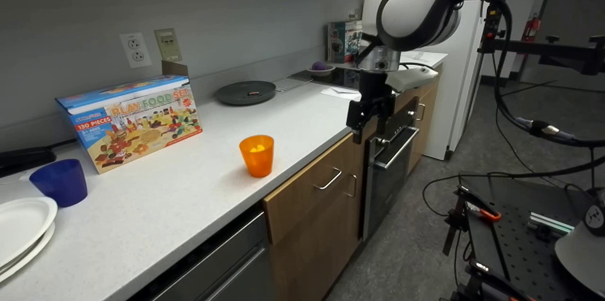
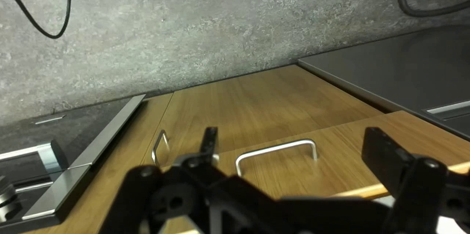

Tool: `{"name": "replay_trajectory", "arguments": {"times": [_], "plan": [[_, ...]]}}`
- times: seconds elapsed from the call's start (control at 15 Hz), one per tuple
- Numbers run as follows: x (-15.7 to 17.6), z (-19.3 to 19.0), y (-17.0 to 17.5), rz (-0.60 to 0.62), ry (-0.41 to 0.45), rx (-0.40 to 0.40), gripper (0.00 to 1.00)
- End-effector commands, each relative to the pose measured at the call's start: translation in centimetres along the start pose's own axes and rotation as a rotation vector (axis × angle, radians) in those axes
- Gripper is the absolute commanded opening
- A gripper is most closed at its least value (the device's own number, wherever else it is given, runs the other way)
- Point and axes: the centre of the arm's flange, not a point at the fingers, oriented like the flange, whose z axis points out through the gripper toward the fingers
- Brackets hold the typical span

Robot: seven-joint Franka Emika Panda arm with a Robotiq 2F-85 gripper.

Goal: Open the top drawer of the kitchen unit

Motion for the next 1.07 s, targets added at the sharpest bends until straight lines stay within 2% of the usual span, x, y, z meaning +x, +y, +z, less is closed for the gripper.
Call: {"name": "replay_trajectory", "arguments": {"times": [0.0, 0.33, 0.8, 1.0], "plan": [[0.1, 0.3, 0.0, 0.009, -0.005, 0.003, 1.0], [0.5, 0.7, 0.1, 0.026, -0.016, 0.009, 1.0], [1.9, 6.3, 4.4, 0.203, -0.023, 0.036, 1.0], [2.5, 8.9, 5.0, 0.277, -0.015, 0.05, 1.0]]}}
